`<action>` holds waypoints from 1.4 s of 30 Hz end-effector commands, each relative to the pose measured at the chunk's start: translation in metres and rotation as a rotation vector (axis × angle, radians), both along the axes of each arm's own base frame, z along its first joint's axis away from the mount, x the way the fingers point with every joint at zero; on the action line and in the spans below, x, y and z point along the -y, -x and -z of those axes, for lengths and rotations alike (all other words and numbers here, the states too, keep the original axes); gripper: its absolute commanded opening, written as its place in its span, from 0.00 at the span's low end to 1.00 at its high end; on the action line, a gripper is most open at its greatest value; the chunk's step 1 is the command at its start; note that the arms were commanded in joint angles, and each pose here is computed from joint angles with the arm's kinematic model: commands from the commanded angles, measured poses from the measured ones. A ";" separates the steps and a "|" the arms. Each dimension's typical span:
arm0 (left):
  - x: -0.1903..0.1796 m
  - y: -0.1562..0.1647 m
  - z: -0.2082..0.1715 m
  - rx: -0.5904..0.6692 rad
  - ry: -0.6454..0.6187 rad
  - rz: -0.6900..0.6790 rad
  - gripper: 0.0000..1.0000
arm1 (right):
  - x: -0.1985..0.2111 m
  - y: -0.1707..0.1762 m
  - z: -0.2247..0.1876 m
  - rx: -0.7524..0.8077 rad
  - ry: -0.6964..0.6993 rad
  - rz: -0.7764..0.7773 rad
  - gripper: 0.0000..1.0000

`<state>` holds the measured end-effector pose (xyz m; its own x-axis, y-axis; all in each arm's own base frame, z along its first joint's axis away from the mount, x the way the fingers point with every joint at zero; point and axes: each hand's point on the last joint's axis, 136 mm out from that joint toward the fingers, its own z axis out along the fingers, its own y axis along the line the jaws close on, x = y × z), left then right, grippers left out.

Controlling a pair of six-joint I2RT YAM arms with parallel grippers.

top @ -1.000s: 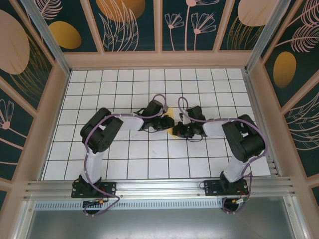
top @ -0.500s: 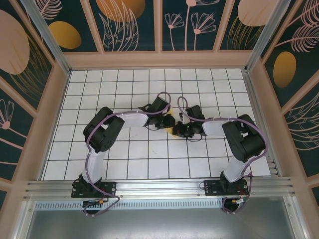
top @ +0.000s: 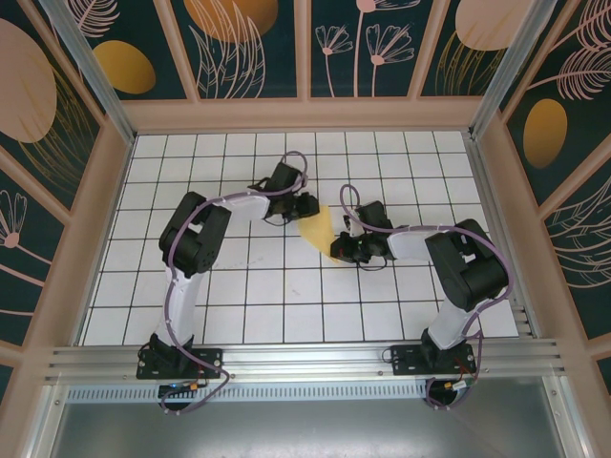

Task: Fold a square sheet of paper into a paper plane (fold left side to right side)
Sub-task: Fourth fold the wing at the center of the table, then turn over the paper at the center of the table.

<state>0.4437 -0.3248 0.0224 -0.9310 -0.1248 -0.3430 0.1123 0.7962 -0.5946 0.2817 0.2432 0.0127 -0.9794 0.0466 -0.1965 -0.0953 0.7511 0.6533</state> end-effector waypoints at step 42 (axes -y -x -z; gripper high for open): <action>0.009 0.067 -0.037 -0.026 0.310 0.003 0.49 | 0.012 -0.072 -0.025 0.208 0.194 -0.052 0.49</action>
<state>0.3704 -0.3205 0.0498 -0.9401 -0.2248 -0.2564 0.0683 0.6127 -0.7874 0.3471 0.2355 0.0385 -0.9213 -0.0495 -0.3857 -0.2519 0.8317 0.4948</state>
